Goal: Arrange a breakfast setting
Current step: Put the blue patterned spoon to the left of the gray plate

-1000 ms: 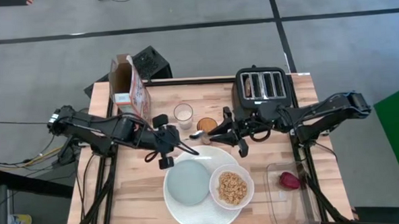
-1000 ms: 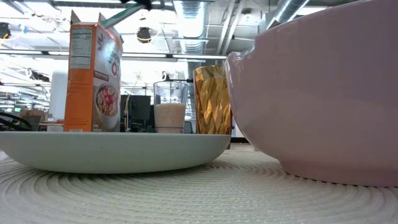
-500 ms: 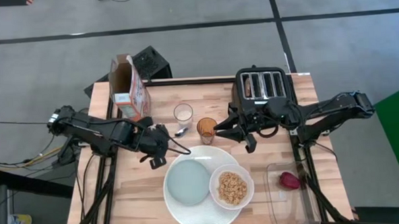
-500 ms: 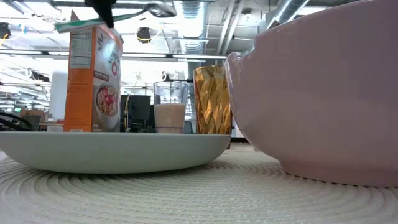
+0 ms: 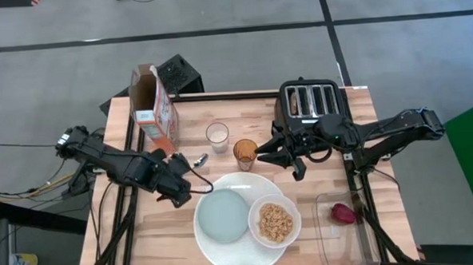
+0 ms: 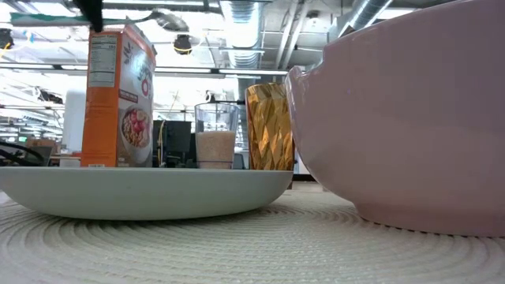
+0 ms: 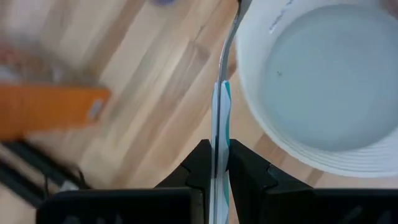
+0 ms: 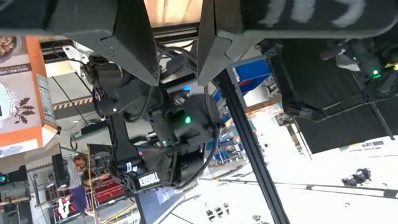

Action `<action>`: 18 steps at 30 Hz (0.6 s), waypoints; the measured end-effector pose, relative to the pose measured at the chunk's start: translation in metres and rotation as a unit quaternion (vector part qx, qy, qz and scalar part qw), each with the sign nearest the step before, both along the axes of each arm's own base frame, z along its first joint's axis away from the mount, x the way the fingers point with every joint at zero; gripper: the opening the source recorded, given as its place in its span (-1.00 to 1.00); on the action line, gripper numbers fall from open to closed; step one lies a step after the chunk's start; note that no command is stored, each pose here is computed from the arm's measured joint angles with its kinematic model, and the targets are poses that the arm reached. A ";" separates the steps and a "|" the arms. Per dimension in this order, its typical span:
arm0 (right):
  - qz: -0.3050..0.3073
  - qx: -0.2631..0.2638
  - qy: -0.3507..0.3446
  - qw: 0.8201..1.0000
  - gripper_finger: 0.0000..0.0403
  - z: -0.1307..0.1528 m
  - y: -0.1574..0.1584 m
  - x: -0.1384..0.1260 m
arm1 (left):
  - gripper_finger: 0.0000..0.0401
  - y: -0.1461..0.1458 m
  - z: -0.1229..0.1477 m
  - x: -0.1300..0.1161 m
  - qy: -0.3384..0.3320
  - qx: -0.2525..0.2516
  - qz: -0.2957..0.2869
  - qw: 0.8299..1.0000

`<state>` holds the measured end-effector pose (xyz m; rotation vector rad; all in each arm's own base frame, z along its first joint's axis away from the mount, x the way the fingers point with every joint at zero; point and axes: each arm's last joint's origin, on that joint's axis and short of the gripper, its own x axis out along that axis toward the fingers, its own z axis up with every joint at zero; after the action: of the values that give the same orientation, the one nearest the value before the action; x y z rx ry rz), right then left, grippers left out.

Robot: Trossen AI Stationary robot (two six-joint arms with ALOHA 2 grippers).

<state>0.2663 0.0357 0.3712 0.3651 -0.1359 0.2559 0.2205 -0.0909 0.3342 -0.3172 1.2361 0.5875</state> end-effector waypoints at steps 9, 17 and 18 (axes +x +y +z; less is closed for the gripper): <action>0.000 0.000 -0.001 1.000 -0.34 0.000 0.000 0.000 | -0.86 -0.021 -0.026 -0.015 0.031 -0.033 0.087 0.995; 0.000 0.000 -0.002 1.000 -0.34 0.000 0.000 0.000 | -0.86 -0.038 -0.031 -0.018 -0.003 -0.054 0.101 0.993; 0.000 0.000 -0.002 1.000 -0.34 0.000 0.000 0.000 | -0.86 -0.040 -0.031 -0.018 -0.010 -0.058 0.101 0.993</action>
<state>0.2663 0.0357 0.3715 0.3650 -0.1392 0.2565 0.2024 -0.1311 0.3035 -0.5487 1.2296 0.6851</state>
